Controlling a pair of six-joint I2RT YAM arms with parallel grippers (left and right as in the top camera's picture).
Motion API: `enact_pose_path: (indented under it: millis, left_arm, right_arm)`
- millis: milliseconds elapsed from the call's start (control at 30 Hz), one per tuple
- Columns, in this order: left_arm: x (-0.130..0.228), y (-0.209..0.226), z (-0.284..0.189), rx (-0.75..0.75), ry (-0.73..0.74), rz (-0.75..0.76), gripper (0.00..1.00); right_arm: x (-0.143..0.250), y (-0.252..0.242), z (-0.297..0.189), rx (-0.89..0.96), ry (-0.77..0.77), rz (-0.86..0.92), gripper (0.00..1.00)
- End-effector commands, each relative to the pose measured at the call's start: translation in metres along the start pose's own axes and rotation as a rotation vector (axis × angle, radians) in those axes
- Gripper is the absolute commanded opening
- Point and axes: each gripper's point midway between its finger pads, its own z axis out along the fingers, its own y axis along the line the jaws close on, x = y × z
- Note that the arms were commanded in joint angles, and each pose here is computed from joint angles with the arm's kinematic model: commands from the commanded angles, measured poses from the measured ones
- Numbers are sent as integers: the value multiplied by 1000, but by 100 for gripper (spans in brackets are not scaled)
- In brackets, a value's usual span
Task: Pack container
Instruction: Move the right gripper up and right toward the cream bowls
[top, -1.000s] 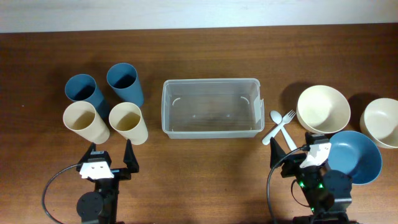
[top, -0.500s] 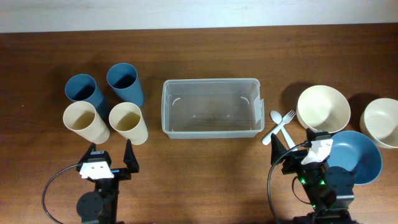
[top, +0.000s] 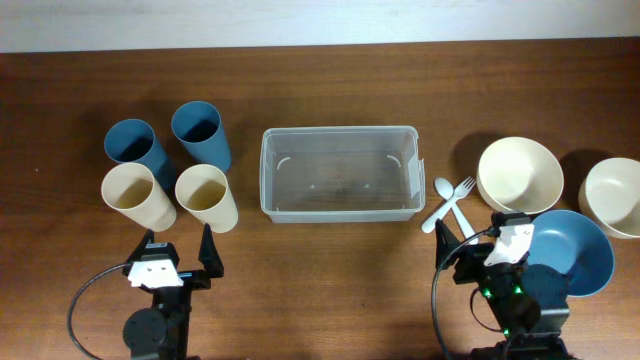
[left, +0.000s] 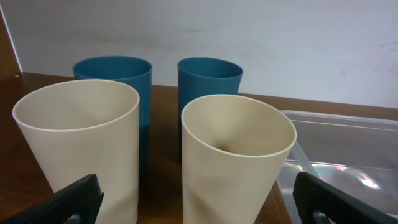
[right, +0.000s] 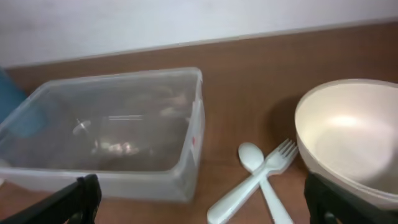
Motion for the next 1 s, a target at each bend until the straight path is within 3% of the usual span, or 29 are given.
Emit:
enact_pose_path:
  millis: [0,300,533,733,967]
  left_arm:
    - [1,-2,0,10,0,16,100]
    - [1,-2,0,10,0,16,100]
    - [1,-2,0,10,0,16,100]
    - [1,-2,0,10,0,16,100]
    - [1,-2,0,10,0,16,100]
  right_arm:
    - [-34,-4,-13,59,-26,30,99]
    - [-99,-34,-43,359,211,91,99]
    - [-124,-18,-30,320,446,114,99]
    - [-115,11,3,112,574,111,99]
    - [-93,-36,20,418,641,333,99]
